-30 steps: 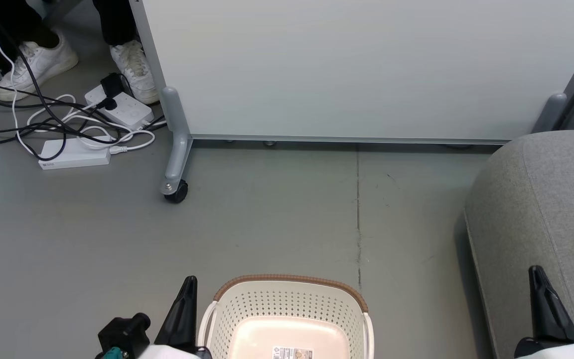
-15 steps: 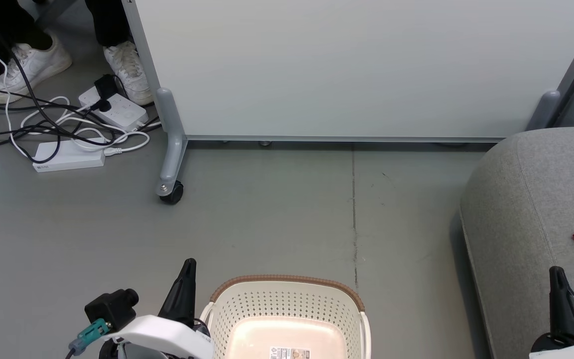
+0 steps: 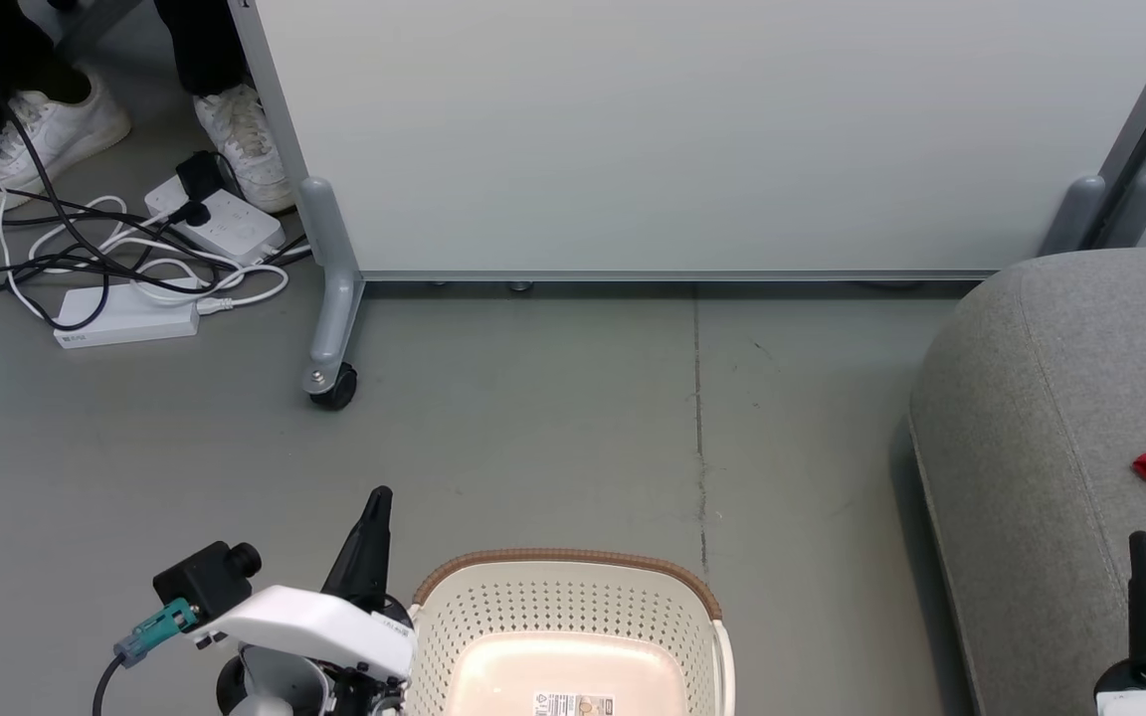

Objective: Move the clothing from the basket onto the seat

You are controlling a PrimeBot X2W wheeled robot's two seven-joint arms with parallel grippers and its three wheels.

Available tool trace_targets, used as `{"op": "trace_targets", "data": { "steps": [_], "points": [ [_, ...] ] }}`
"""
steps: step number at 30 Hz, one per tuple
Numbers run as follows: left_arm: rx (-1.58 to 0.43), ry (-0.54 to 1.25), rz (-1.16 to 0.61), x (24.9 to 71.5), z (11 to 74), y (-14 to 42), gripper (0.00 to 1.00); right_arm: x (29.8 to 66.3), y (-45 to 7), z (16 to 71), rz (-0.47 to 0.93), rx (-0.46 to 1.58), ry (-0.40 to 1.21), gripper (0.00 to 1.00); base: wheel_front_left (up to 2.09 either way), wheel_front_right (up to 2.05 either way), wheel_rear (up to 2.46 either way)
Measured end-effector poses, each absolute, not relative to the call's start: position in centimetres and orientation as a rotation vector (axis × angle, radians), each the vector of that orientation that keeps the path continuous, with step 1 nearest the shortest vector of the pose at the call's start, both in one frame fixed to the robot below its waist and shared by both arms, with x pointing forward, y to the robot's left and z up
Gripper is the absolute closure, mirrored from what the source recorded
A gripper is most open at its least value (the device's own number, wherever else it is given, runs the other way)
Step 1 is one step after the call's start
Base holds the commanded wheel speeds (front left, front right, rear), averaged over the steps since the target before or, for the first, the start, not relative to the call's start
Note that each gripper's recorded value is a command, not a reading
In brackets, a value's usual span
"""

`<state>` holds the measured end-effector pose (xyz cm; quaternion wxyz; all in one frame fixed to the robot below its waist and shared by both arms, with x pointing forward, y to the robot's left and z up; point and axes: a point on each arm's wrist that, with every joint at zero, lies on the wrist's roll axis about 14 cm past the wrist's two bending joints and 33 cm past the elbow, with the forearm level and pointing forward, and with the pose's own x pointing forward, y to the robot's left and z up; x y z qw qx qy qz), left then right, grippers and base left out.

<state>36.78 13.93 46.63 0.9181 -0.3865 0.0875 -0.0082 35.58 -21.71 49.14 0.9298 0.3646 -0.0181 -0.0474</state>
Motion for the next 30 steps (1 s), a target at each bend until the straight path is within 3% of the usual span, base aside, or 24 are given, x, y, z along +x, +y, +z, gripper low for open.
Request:
{"op": "trace_targets", "data": {
  "steps": [30],
  "points": [
    [-1.120, 0.231, -0.084, 39.8, 48.1, 12.3, 1.00, 34.5, -24.7, 49.6, -0.188, 1.095, -0.104, 1.00, 0.00, 0.00, 0.00]
  ]
}}
